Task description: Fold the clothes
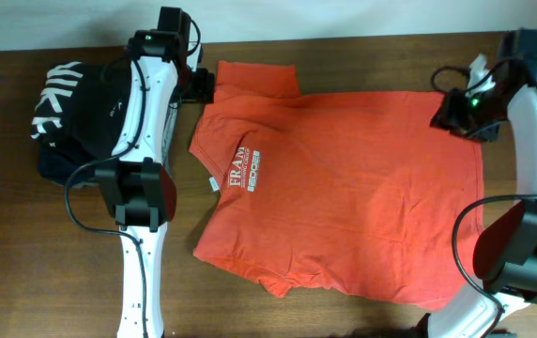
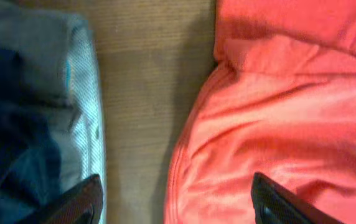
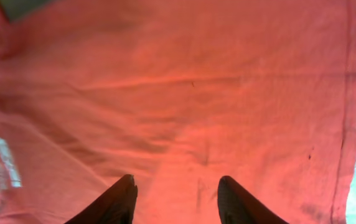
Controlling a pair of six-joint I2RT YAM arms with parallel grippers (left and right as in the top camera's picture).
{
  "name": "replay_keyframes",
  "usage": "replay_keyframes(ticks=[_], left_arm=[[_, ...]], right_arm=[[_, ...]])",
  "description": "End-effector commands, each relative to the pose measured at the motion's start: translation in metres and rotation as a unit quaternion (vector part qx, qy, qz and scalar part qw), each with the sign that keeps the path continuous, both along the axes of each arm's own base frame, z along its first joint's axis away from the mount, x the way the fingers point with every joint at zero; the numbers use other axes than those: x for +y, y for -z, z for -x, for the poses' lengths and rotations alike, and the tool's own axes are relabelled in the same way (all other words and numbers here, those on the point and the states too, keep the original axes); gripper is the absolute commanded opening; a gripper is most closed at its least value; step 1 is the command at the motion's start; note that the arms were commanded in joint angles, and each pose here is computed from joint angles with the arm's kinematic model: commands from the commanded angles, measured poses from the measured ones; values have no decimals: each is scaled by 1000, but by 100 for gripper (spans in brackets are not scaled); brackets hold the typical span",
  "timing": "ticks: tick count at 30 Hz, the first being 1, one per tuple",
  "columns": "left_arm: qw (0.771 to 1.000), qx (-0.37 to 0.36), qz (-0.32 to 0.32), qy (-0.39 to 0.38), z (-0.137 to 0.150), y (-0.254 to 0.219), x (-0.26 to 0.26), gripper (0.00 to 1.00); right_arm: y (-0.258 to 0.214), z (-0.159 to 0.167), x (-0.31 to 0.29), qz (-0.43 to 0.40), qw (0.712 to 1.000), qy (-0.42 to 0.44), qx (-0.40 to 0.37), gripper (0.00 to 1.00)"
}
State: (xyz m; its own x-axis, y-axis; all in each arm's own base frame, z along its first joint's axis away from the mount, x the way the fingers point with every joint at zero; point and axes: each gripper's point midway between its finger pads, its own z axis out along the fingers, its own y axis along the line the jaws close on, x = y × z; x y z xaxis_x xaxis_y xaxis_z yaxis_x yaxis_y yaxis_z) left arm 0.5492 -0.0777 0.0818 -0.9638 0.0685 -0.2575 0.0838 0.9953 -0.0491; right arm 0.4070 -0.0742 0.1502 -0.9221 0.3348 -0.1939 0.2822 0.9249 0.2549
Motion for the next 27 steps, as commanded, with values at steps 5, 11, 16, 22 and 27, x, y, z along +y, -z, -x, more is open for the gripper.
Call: replay_keyframes(ticks=[5,11,16,22,27], left_arm=[[998,-56,14,26,27,-101,1,55],[987,-137,43,70,46,-181,-17,55],[973,-219,36,70,77,-259,-9,66],[949,-307,30,73,139,-347,3,76],[967,-245,9,65,181,-332,16,81]], right_arm=[[91,46,-9,-19,994,62,85,7],[152,56,-5,-27,989,127,71,4],[181,52,-6,-33,984,158,75,4],[222,4,-16,-56,981,183,41,4],[157,-74,-41,-46,982,172,-55,4]])
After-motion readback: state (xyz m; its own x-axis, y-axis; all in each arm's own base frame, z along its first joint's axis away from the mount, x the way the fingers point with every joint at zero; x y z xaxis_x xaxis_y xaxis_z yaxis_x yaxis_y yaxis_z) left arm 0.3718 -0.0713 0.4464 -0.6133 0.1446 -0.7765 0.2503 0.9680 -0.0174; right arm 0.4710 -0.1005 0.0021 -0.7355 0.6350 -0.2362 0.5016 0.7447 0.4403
